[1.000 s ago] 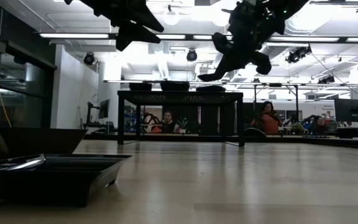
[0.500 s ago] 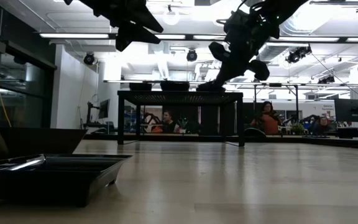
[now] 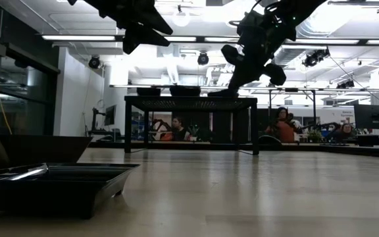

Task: Pick & Place Mini shaped plates
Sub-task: Stack the leaf-shaped plate on top of the leaf-shaped plate on the shelf

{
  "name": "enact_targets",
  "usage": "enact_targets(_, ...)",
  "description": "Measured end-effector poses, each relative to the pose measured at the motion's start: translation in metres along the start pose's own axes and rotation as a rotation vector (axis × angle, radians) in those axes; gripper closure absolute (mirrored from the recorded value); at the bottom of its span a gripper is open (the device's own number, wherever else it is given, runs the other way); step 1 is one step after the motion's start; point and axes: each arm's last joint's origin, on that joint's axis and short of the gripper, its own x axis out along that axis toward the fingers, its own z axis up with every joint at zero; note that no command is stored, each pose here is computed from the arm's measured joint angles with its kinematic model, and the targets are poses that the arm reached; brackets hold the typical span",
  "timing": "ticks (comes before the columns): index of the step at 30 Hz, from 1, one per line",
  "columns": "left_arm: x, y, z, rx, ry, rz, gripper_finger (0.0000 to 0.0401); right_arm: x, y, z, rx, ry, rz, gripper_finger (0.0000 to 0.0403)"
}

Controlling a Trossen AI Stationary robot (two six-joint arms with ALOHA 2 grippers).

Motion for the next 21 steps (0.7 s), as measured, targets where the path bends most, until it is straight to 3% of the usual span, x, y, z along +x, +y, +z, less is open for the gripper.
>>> enact_targets(9, 0.000, 0.000, 0.000, 0.000, 0.000, 0.000, 0.0257, 0.000, 0.000, 0.000, 0.005, 0.004, -0.001, 0.0357)
enact_targets(21, -0.003, 0.001, -0.003, 0.000, 0.043, -0.002, 0.0257, -0.029, -0.004, 0.012, 0.253, 0.000, -0.096, 0.0316)
